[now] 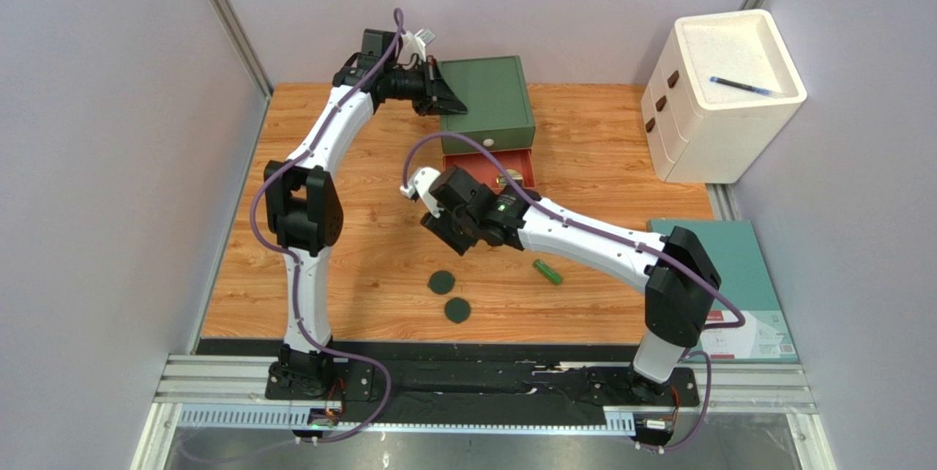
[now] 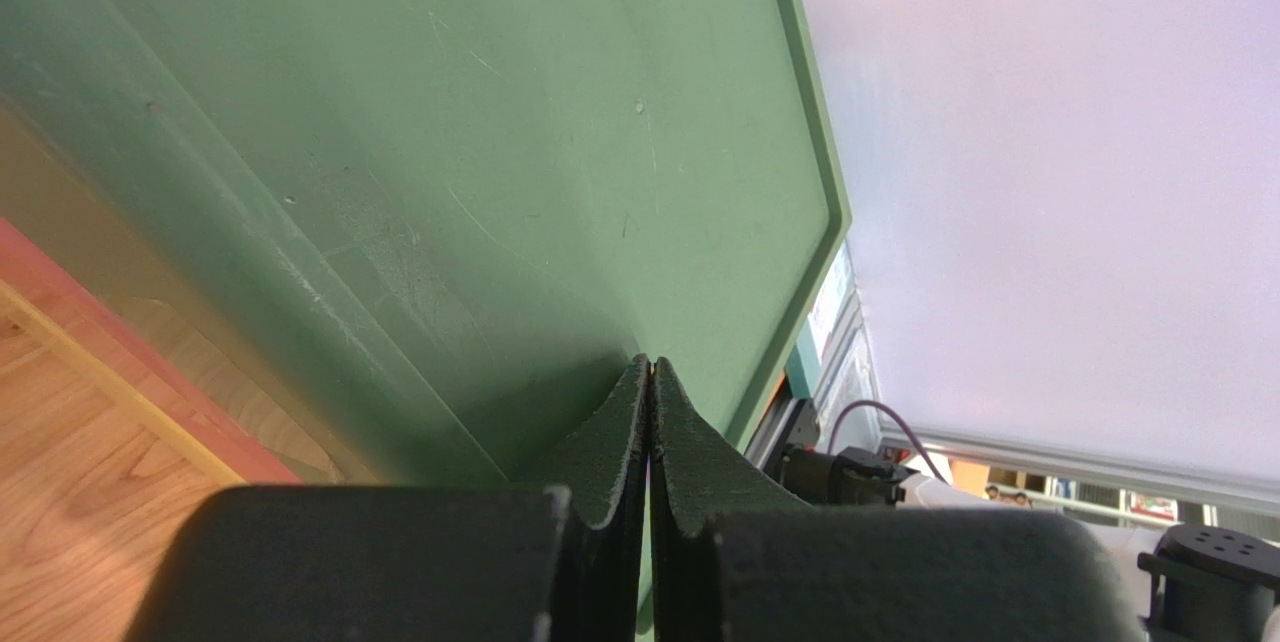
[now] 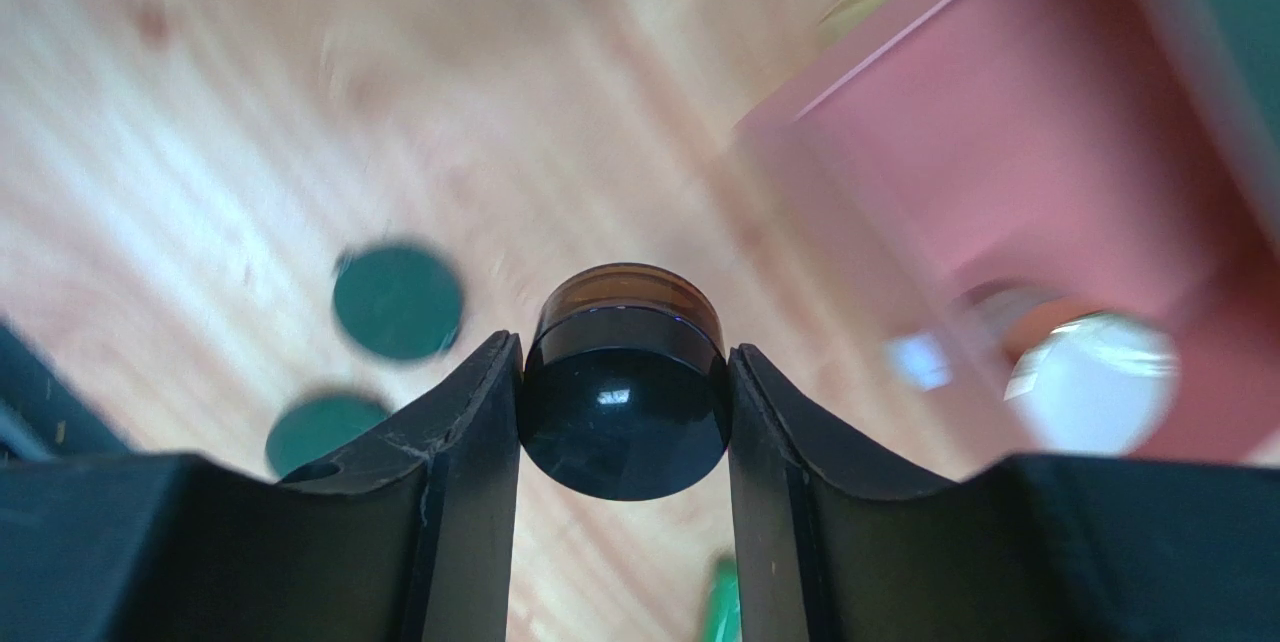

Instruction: Organize the makeup

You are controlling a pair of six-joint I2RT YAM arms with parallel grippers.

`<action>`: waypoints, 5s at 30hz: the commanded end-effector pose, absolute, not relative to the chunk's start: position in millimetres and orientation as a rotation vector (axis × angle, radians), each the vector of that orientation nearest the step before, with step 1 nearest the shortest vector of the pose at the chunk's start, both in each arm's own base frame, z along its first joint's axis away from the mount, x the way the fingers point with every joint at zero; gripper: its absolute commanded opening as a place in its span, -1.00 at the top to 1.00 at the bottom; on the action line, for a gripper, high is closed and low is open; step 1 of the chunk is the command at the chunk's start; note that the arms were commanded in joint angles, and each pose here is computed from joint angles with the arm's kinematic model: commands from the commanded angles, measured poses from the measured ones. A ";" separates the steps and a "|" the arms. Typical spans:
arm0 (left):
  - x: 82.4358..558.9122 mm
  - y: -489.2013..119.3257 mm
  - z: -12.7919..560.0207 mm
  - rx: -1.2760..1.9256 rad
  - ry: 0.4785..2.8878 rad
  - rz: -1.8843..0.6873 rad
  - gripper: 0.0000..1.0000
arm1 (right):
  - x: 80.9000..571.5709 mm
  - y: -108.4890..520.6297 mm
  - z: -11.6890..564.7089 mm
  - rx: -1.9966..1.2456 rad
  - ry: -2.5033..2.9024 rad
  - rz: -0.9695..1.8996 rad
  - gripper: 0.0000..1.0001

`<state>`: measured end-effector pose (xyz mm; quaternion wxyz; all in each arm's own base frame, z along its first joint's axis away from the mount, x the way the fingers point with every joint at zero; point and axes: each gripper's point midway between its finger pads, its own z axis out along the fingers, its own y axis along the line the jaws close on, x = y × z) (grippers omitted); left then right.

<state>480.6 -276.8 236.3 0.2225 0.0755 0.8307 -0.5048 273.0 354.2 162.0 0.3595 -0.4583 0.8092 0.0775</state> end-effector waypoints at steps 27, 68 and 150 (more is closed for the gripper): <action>477.5 -257.0 158.2 0.093 2.538 -1.224 1.00 | 395.1 334.4 235.3 -0.744 1.914 -0.076 -0.85; 476.4 -254.5 154.1 0.075 2.561 -1.217 1.00 | 146.8 351.5 11.0 -1.886 2.350 0.448 -0.34; 478.5 -243.2 146.0 0.064 2.580 -1.198 1.00 | 208.7 399.7 22.6 -1.694 2.373 0.326 -0.31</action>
